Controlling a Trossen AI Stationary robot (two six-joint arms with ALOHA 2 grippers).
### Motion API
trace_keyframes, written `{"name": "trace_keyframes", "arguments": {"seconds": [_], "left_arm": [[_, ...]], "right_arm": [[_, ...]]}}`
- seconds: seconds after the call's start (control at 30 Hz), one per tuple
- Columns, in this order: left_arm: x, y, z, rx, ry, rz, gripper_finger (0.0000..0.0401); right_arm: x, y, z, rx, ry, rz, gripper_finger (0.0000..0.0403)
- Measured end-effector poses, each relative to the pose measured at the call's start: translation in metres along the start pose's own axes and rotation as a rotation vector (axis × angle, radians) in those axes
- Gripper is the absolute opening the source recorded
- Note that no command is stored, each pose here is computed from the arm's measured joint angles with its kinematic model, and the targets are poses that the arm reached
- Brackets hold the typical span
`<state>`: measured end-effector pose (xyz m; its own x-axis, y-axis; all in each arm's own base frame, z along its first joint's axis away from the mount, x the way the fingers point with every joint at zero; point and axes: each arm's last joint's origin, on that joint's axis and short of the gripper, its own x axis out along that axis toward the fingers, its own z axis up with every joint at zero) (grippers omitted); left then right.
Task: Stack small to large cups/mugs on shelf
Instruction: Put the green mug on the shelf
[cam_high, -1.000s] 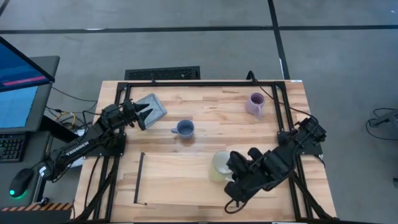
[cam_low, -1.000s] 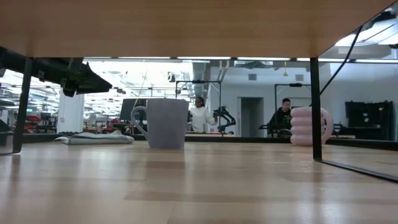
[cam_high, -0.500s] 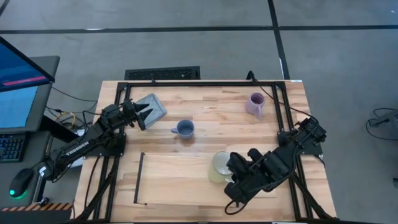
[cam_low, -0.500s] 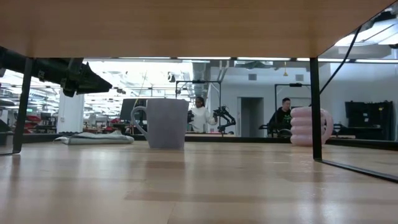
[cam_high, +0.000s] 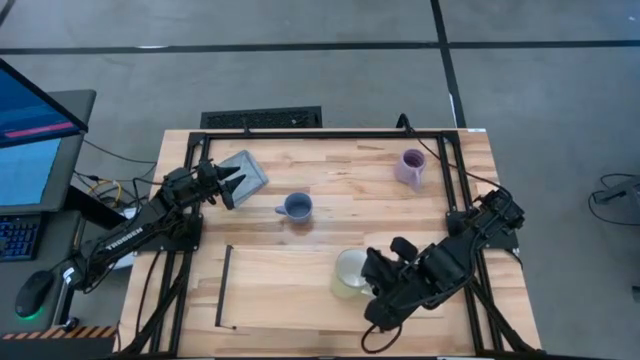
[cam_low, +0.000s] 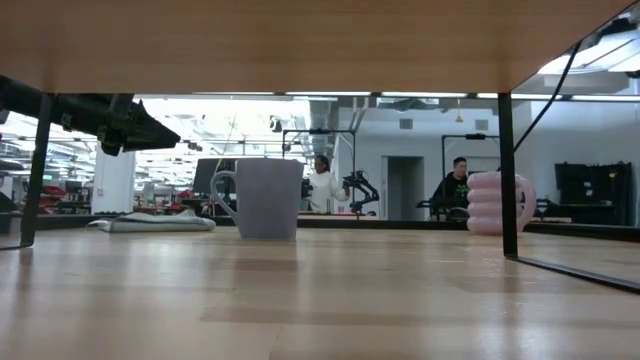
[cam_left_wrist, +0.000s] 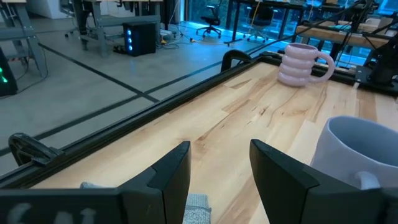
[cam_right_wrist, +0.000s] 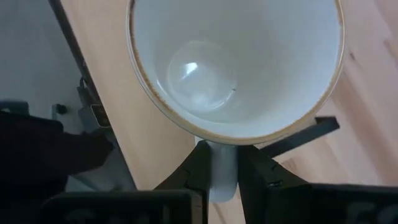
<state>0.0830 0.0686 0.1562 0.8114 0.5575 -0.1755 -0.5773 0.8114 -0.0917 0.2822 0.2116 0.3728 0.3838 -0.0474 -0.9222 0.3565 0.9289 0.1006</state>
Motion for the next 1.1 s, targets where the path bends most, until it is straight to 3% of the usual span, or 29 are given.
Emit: {"name": "trace_keyframes", "arguments": {"seconds": [0.17, 0.73, 1.1], "left_arm": [[0.0, 0.0, 0.0, 0.0, 0.0, 0.0, 0.0156], [0.0, 0.0, 0.0, 0.0, 0.0, 0.001, 0.0156], [0.0, 0.0001, 0.0, 0.0, 0.0, 0.002, 0.0156]], "right_arm": [[0.0001, -0.0004, 0.0004, -0.136, -0.008, -0.007, 0.0066], [0.0021, -0.0041, 0.0063, -0.419, -0.011, -0.018, 0.0066], [0.0026, -0.003, 0.0049, -0.43, 0.005, -0.001, 0.0066]]}}
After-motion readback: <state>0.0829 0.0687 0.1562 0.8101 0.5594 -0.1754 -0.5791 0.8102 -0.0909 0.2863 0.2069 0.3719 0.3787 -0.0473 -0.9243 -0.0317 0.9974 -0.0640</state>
